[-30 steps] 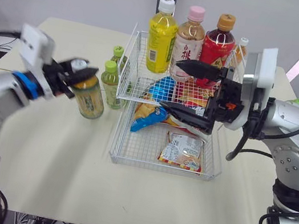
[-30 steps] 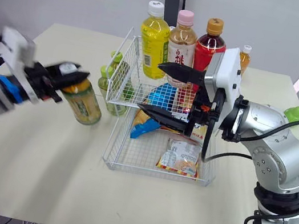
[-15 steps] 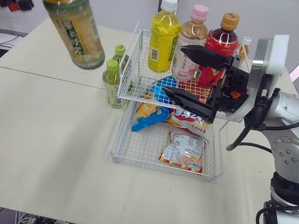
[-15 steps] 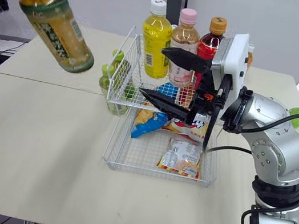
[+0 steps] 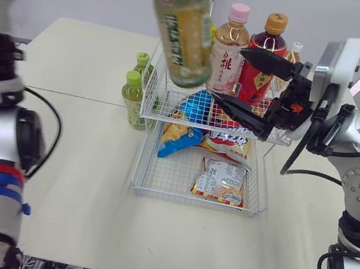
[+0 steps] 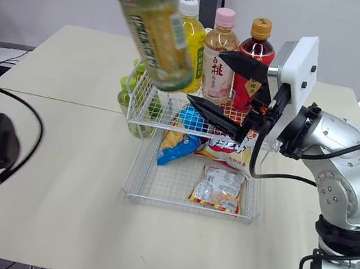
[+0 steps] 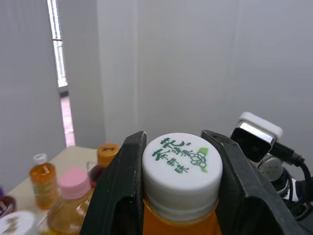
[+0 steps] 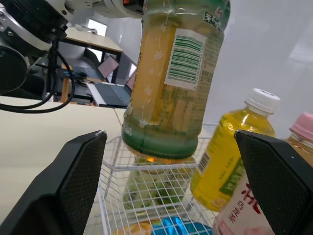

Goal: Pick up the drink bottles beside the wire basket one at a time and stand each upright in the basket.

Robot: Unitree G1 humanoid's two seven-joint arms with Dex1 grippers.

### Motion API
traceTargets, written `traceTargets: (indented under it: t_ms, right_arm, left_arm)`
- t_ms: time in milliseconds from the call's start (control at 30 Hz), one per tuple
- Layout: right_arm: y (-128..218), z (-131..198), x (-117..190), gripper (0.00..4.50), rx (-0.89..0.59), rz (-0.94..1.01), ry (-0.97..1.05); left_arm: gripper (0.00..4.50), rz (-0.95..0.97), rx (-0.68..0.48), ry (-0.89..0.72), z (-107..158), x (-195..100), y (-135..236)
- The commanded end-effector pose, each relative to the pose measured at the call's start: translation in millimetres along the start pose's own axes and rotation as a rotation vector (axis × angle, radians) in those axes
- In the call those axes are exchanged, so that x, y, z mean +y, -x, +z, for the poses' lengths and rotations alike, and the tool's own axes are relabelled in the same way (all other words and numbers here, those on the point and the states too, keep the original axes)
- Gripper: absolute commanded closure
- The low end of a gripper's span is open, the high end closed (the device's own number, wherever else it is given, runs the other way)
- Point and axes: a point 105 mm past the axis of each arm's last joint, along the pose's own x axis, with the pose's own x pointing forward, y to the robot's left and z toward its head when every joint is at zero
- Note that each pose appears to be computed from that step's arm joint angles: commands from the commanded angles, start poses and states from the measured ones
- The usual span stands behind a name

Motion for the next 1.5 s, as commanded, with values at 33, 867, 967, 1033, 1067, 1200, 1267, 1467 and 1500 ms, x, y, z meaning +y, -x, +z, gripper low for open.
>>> traceTargets:
  t_ms: [33,867,967,1033,1067,1200,1267,1467,1500]
  right_arm:
    - [11,15,-6,0.0,-0.002,-0.07,0.069]
    - [52,30,-12,0.0,0.055,-0.357,0.091]
    - [53,31,-11,0.0,0.061,-0.36,0.09]
    - [53,31,-10,0.0,0.062,-0.36,0.088]
    - [53,31,-10,0.0,0.062,-0.36,0.087]
    - [53,31,-8,0.0,0.065,-0.351,0.083]
    - [52,31,-7,0.0,0.067,-0.34,0.079]
    - [43,27,7,0.0,0.062,-0.232,0.03]
    - [42,27,9,0.0,0.062,-0.212,0.021]
  left_arm:
    - [3.13,-0.056,-0.025,-0.106,4,-5,-15]
    - [3.13,-0.099,0.038,-0.172,-73,20,-102]
    - [3.13,-0.117,0.037,-0.165,-74,18,-104]
    - [2.4,-0.132,0.029,-0.158,-73,16,-105]
    - [2.16,-0.141,0.024,-0.15,-72,14,-105]
    - [0.92,-0.128,0.002,-0.135,-63,16,-99]
    - [0.31,-0.108,-0.002,-0.148,-58,19,-91]
    - [0.01,-0.056,-0.058,-0.131,-34,19,-55]
    - [0.01,-0.046,-0.064,-0.124,-32,18,-50]
